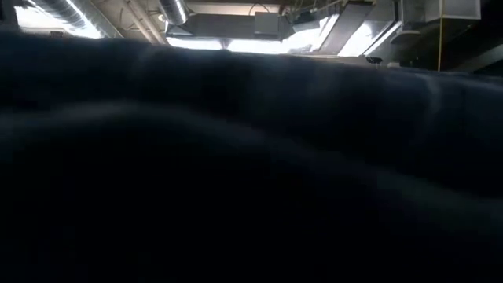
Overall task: Fold Laundry from Bin
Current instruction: Fold the blue shirt
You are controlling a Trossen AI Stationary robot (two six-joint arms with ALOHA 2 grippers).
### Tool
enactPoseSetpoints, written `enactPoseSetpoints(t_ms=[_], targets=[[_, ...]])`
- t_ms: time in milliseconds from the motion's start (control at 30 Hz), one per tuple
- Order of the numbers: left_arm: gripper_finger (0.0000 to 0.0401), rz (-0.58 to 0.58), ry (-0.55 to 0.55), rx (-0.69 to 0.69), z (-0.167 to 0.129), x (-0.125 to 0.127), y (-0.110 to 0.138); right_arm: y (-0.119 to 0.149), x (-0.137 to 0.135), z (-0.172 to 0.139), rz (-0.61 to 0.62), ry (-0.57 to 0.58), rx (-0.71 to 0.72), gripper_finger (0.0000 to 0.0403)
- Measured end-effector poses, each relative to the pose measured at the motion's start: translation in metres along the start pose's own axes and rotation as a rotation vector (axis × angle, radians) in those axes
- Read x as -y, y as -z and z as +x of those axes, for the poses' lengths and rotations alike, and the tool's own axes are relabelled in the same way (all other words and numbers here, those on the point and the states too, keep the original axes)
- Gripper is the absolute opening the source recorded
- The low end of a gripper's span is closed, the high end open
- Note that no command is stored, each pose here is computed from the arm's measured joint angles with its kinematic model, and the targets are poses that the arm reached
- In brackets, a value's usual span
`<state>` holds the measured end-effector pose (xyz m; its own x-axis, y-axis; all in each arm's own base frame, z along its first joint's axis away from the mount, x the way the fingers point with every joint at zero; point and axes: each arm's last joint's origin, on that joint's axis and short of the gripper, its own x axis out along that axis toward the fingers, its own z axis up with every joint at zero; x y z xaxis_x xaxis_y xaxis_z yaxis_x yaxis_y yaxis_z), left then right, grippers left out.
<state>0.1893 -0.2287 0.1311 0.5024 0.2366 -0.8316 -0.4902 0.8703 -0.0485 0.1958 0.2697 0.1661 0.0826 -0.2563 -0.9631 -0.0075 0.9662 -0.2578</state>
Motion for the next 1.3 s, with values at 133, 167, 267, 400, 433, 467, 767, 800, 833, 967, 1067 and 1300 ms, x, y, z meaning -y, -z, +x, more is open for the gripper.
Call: enactPoseSetpoints(t_ms=[133, 167, 267, 400, 433, 467, 767, 800, 833, 967, 1067, 1300], targets=[[0.0, -0.002, -0.036, -0.003, 0.009, -0.008, 0.005, 0.002, 0.001, 0.008, 0.005, -0.008, 0.006, 0.017], [0.0, -0.001, -0.043, 0.001, 0.011, -0.01, 0.005, 0.002, 0.001, 0.008, 0.006, -0.009, 0.006, 0.017], [0.0, -0.003, -0.07, 0.003, 0.014, -0.014, 0.001, 0.002, 0.0, 0.007, 0.007, -0.018, 0.007, 0.017], [0.0, 0.004, -0.115, 0.018, 0.021, -0.019, -0.009, -0.001, -0.003, 0.003, 0.011, -0.048, -0.003, 0.017], [0.0, 0.014, -0.128, 0.027, 0.023, -0.02, -0.011, -0.001, -0.004, 0.001, 0.011, -0.062, -0.008, 0.017], [0.0, 0.017, -0.141, 0.037, 0.026, -0.022, -0.015, -0.002, -0.005, 0.0, 0.01, -0.076, -0.013, 0.017], [0.0, 0.054, -0.254, 0.041, 0.053, -0.041, -0.058, -0.005, -0.012, -0.01, -0.037, -0.19, -0.074, 0.017], [0.0, 0.051, -0.265, 0.039, 0.056, -0.044, -0.063, -0.005, -0.012, -0.011, -0.036, -0.192, -0.075, 0.017], [0.0, 0.044, -0.273, 0.039, 0.06, -0.046, -0.069, -0.005, -0.012, -0.011, -0.036, -0.194, -0.074, 0.017], [0.0, 0.046, -0.284, 0.016, 0.066, -0.05, -0.088, -0.005, -0.012, -0.011, -0.035, -0.194, -0.074, 0.017], [0.0, 0.116, -0.257, -0.022, 0.064, -0.046, -0.102, -0.005, -0.013, -0.011, -0.035, -0.195, -0.074, 0.017], [0.0, 0.199, -0.227, -0.075, 0.044, -0.029, -0.127, -0.005, -0.013, -0.011, -0.036, -0.194, -0.074, 0.017]])
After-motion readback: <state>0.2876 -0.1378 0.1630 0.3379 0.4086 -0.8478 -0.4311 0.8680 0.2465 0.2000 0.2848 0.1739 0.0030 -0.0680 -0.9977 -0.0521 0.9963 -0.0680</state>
